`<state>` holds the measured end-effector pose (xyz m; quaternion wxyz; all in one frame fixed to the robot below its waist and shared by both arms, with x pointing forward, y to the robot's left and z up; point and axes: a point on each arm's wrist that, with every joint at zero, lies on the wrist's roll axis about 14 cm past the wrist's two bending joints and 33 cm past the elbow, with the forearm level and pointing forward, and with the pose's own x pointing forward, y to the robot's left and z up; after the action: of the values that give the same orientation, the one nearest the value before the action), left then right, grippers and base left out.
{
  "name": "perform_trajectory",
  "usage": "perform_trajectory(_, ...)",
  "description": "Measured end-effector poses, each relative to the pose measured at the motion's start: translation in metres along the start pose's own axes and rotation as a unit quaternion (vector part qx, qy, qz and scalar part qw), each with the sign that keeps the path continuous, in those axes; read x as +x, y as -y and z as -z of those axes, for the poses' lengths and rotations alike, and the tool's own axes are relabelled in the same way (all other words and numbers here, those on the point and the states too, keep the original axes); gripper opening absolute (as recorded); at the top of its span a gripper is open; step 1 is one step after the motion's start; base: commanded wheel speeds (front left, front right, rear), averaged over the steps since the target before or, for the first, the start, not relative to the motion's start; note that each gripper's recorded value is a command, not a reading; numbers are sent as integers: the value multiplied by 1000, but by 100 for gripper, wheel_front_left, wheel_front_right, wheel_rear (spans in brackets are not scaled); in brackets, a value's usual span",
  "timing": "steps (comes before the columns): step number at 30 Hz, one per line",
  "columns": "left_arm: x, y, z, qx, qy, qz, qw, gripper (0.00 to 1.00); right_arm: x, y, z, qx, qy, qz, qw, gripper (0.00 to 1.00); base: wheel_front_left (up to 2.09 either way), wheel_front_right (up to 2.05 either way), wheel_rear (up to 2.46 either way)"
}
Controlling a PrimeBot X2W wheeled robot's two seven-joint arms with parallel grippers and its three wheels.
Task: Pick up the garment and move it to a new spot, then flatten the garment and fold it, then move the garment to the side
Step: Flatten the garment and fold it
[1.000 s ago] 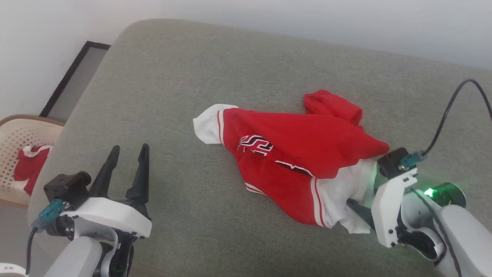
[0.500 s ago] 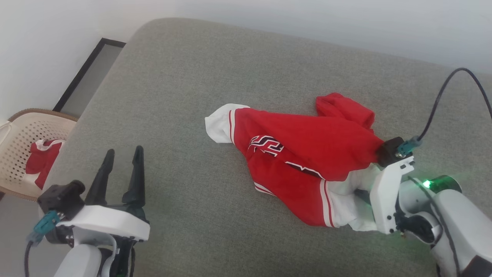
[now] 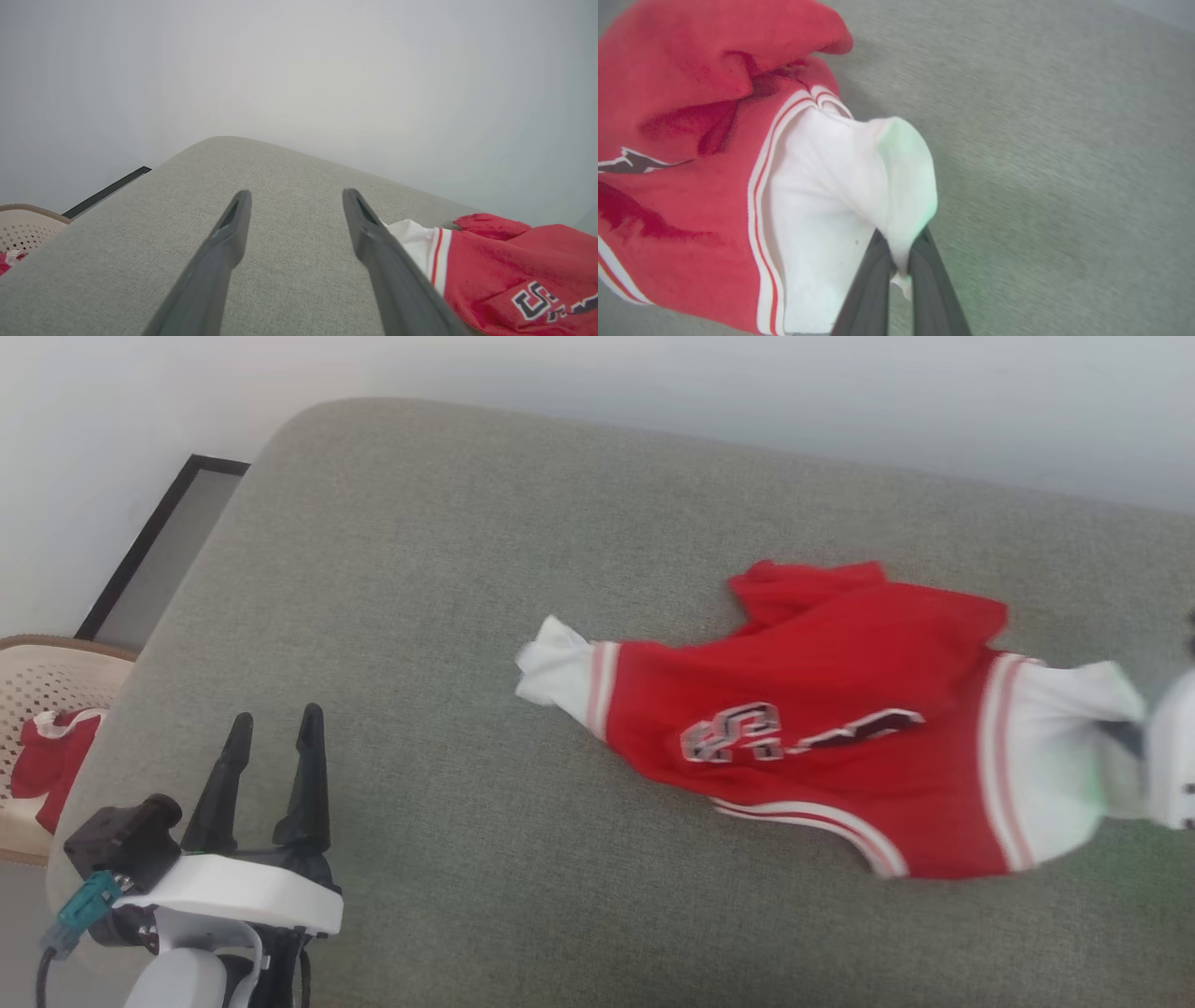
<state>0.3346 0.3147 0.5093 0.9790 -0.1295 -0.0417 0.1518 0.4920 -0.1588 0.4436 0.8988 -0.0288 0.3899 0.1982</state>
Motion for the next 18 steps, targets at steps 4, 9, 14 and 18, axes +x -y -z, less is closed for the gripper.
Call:
perform_trajectory(4, 2, 4, 4, 4, -4, 7, 1000, 100, -9, 37, 12, 37, -12, 43, 998, 0, 0, 0, 0)
perform_trajectory(9, 8, 9, 8, 2, -7, 13, 1000, 100, -4, 60, 44, 83, -45, 73, 993, 0, 0, 0, 0)
perform_trajectory(14, 14, 15, 10, 1, -8, 25, 1000, 100, 8, 61, 64, 117, -59, 81, 988, 0, 0, 0, 0)
perform_trajectory(18, 15, 20, 13, 4, -13, 36, 999, 100, 10, 63, 63, 116, -52, 88, 988, 100, 0, 0, 0)
